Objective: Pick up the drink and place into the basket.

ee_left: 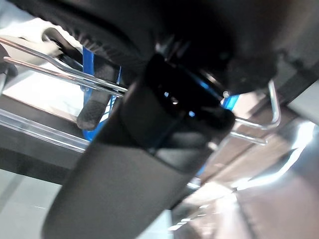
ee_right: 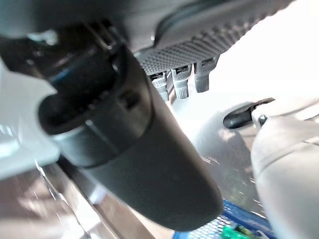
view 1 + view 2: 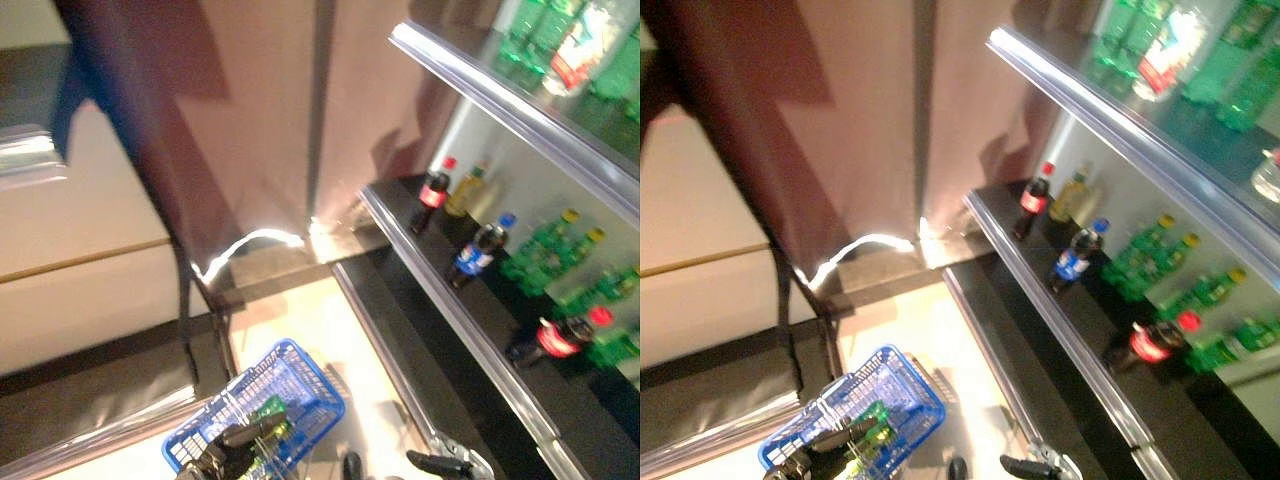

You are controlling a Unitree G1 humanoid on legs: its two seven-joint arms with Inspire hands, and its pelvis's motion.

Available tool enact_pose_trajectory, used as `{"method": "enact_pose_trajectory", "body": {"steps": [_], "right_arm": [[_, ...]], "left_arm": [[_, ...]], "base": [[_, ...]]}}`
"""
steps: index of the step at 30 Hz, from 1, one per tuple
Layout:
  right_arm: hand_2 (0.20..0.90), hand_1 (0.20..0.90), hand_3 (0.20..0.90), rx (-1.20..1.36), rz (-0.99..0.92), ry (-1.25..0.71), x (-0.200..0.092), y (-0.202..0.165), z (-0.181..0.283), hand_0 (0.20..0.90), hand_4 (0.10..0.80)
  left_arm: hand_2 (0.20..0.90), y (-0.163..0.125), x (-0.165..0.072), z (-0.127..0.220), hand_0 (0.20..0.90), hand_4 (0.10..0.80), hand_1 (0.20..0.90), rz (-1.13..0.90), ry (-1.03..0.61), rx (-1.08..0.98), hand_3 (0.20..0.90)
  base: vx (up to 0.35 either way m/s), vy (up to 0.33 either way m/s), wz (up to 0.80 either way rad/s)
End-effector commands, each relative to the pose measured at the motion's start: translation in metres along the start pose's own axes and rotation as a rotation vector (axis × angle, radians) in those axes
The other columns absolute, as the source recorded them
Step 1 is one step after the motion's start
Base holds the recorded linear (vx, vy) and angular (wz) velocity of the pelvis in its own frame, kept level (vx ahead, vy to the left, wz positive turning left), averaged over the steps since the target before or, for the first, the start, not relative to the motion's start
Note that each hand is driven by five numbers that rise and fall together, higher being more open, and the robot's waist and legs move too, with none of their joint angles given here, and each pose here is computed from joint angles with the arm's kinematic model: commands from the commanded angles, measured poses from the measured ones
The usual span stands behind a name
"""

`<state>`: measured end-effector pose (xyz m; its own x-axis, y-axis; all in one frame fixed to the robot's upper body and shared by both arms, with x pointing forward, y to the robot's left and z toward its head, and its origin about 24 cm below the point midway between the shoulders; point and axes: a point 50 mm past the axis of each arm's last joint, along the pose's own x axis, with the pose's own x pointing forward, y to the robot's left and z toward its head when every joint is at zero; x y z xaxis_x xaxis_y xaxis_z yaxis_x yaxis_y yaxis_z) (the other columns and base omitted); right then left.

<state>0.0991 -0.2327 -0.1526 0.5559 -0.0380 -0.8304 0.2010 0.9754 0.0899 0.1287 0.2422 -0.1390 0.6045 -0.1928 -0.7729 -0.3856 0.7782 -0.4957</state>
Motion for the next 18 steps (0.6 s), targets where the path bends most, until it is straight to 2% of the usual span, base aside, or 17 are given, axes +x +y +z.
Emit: {"method": "enact_pose_trajectory", "body": {"steps": [1,5,8,13,18], "right_arm": [[0.9,0.9,0.9,-0.045,0.009,-0.043,0.001,-0.004,0.014,0.9,0.8],[0.9,0.9,0.9,-0.01,-0.015,-0.03,-0.002,-0.012,0.007,0.9,0.8],[0.9,0.9,0.9,-0.002,-0.028,-0.028,-0.005,-0.019,0.004,0.9,0.8],[0.9,0.9,0.9,-0.071,-0.01,-0.014,-0.005,-0.018,0.005,0.9,0.8],[0.9,0.9,0.9,-0.09,-0.06,-0.019,-0.007,-0.037,0.018,0.9,0.8]], "left_arm": [[0.3,-0.045,0.016,0.033,0.3,0.1,0.3,-0.25,-0.156,-0.013,0.2],[0.3,-0.043,0.014,0.039,0.3,0.1,0.3,-0.244,-0.152,-0.009,0.2],[0.3,-0.041,0.014,0.034,0.3,0.1,0.3,-0.244,-0.139,0.002,0.2],[0.3,-0.034,0.009,0.033,0.3,0.1,0.3,-0.248,-0.209,-0.094,0.2],[0.3,-0.025,0.007,0.016,0.3,0.1,0.3,-0.204,-0.185,-0.165,0.2]], "base": [[-0.172,-0.202,-1.72],[-0.076,-0.148,-1.36],[-0.039,-0.204,-0.76],[-0.059,-0.286,-0.46],[0.02,-0.064,-0.9]]}}
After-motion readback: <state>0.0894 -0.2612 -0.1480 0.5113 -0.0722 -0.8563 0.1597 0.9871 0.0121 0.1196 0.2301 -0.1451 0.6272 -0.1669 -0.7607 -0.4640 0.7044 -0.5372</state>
